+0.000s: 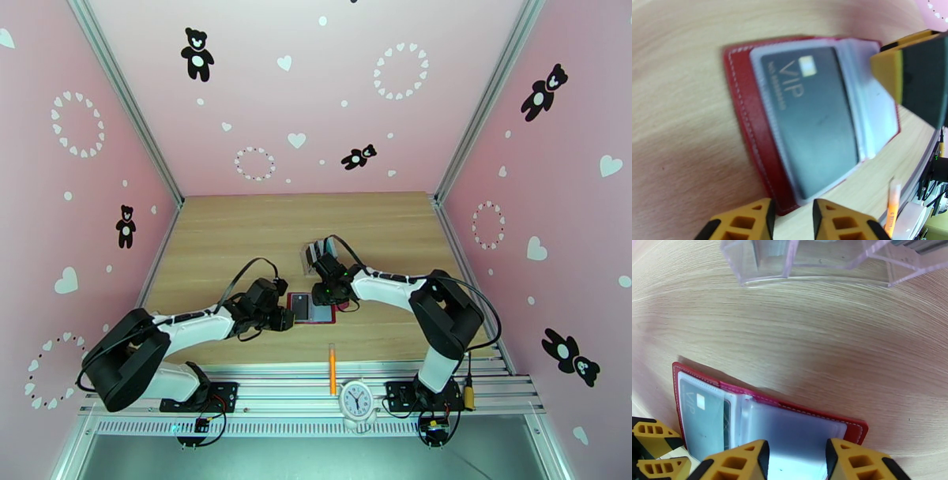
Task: Put the credit cards into the card holder
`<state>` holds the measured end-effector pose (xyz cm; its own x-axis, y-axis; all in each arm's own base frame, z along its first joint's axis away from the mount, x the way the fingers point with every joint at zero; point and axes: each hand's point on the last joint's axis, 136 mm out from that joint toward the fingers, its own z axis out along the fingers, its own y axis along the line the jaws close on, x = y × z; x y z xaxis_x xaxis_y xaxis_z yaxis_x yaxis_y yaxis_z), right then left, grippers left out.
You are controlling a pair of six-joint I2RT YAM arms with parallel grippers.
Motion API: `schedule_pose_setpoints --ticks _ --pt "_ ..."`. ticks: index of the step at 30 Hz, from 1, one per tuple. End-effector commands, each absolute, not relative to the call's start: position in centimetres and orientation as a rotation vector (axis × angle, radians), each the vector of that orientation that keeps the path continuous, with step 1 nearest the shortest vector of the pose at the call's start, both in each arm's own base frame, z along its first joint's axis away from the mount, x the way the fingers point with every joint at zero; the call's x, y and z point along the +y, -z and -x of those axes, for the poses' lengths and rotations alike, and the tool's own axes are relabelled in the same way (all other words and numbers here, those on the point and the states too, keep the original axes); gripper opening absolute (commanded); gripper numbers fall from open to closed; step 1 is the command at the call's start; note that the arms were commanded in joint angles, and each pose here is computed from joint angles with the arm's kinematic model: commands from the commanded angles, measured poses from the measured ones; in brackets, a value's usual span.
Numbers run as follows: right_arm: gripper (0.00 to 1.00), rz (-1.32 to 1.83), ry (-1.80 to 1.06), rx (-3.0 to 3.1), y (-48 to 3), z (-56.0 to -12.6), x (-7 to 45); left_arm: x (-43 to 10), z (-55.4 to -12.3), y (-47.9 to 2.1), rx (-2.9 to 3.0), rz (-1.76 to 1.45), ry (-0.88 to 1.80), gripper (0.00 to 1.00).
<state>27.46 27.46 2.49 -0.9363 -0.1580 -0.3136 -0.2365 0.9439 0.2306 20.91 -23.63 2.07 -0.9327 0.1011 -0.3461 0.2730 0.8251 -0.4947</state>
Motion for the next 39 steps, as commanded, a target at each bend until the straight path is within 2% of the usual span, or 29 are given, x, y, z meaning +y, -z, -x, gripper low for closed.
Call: schedule_pose_setpoints --ticks 1,11,27,39 --pt "0.45 0.305 -0.399 2.819 -1.9 -27.4 27.7 -23.9 -20.7 -1.5 2.734 -0.289 0.8 0.34" --pt "0.45 0.308 -0.438 2.831 -1.7 -26.7 28.5 -23.8 -20.9 -1.5 2.735 -0.287 0.779 0.36" --pt "0.45 0.283 -0.63 2.828 -2.2 -25.5 31.2 -24.4 -21.0 -2.4 2.704 -0.314 0.828 0.49" --pt "0.45 0.249 -0.799 2.821 -2.4 -24.8 33.1 -24.9 -20.8 -2.8 2.693 -0.334 0.869 0.55"
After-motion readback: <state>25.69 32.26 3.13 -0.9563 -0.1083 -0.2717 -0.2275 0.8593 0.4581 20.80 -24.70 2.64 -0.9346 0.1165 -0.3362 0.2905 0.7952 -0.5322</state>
